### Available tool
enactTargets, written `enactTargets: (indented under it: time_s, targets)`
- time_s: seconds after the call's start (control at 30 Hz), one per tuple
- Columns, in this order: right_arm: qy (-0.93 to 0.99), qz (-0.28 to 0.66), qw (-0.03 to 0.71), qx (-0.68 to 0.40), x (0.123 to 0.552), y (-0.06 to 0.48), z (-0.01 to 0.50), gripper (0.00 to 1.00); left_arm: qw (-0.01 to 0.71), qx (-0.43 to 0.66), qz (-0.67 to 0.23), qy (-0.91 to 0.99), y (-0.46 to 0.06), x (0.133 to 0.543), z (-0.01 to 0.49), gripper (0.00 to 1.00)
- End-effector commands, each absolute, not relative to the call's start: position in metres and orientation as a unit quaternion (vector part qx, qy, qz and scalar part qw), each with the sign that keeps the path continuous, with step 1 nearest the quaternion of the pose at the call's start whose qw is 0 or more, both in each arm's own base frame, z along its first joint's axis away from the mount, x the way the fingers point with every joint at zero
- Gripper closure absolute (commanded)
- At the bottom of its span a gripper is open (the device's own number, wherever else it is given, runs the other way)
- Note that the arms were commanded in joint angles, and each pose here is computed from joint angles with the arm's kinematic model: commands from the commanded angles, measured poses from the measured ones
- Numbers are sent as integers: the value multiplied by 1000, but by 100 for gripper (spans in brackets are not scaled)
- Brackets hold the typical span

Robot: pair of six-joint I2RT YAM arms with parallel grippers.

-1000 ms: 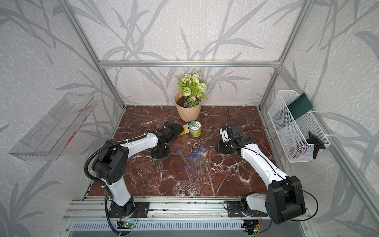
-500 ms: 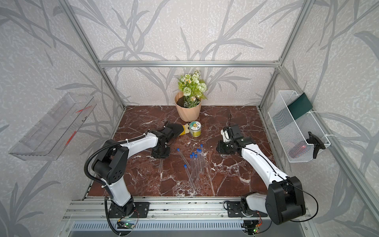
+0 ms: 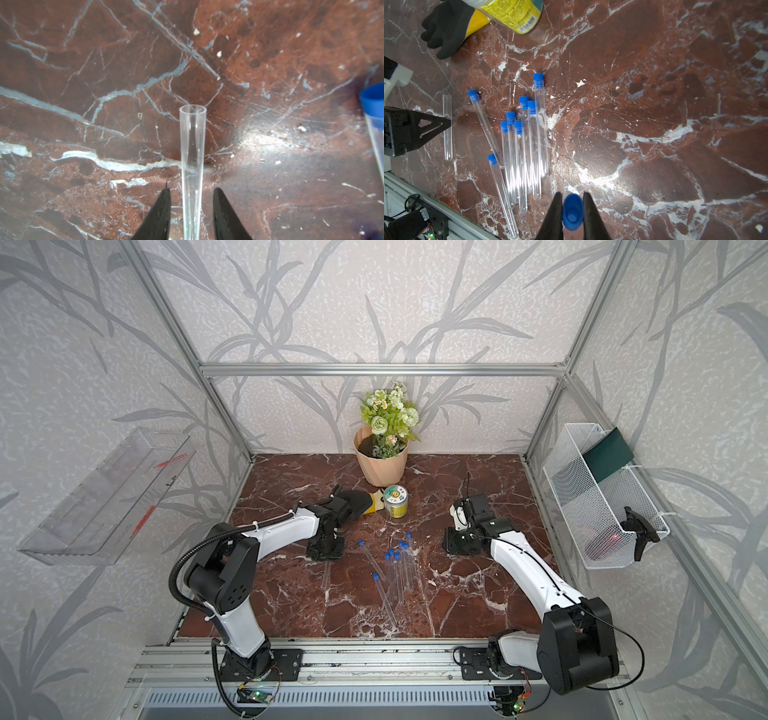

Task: Remove stoppers from test tubes
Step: Place the test tube at the center of the board, then place the stopper at the center of the board.

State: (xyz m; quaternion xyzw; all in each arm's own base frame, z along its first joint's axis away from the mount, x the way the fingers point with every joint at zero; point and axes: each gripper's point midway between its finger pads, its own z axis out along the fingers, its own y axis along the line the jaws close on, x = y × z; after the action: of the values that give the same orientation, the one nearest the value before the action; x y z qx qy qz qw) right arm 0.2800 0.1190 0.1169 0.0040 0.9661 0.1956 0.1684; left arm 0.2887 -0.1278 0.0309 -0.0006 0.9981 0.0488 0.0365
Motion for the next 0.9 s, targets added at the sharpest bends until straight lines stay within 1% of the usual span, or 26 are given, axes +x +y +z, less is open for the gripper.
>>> enactTargets:
  time_s: [0.0, 0.23, 0.43, 0.7, 0.87]
  targets:
    - [976, 170, 138, -3, 273, 109, 106, 81, 51, -9, 48, 997, -122, 286, 53, 61]
    - [987, 148, 62, -20, 264, 105, 79, 81, 76, -15, 27, 997, -121, 279, 83, 51]
    - [992, 116, 26, -32, 259, 96, 59, 81, 89, -20, -13, 996, -128, 265, 100, 45]
    - [995, 97, 3, -29, 262, 92, 36, 80, 95, -13, -61, 993, -142, 239, 109, 43]
    - [996, 87, -15, -23, 264, 90, 19, 78, 96, -8, -70, 993, -149, 226, 108, 43]
